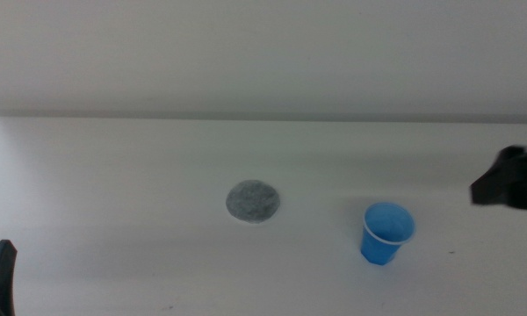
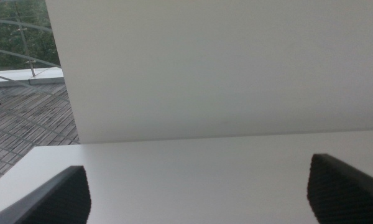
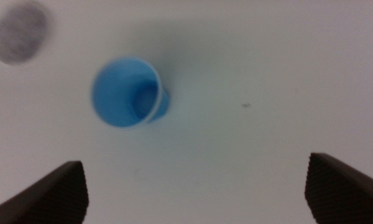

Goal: Place an empty cup on a cup mat.

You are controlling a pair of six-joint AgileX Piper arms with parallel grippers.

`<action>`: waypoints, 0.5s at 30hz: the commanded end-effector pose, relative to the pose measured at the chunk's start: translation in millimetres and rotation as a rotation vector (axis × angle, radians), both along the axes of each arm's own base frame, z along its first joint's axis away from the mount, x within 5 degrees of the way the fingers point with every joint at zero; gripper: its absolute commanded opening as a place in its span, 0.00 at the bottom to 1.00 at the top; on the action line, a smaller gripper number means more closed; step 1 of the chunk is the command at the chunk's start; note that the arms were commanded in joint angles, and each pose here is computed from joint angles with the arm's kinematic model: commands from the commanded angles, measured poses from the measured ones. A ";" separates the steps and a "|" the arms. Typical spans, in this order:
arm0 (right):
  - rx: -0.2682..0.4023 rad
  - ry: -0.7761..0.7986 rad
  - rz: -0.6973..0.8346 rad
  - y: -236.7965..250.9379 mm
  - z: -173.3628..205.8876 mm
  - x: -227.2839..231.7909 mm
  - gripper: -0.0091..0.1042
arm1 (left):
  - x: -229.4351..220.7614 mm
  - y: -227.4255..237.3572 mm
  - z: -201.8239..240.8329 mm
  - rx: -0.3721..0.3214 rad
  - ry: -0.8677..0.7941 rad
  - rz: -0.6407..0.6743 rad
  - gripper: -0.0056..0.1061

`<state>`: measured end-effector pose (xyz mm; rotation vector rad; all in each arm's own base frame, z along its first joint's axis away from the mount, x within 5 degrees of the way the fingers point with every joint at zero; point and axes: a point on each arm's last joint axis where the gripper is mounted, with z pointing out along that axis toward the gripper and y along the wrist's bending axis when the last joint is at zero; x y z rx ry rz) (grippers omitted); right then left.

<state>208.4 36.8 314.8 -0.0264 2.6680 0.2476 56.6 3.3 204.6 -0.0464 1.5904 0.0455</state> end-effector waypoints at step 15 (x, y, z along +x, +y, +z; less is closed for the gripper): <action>-0.064 0.211 -0.027 44.2 -82.8 79.7 0.85 | -1.3 -0.5 -10.6 0.001 -0.011 -0.008 0.89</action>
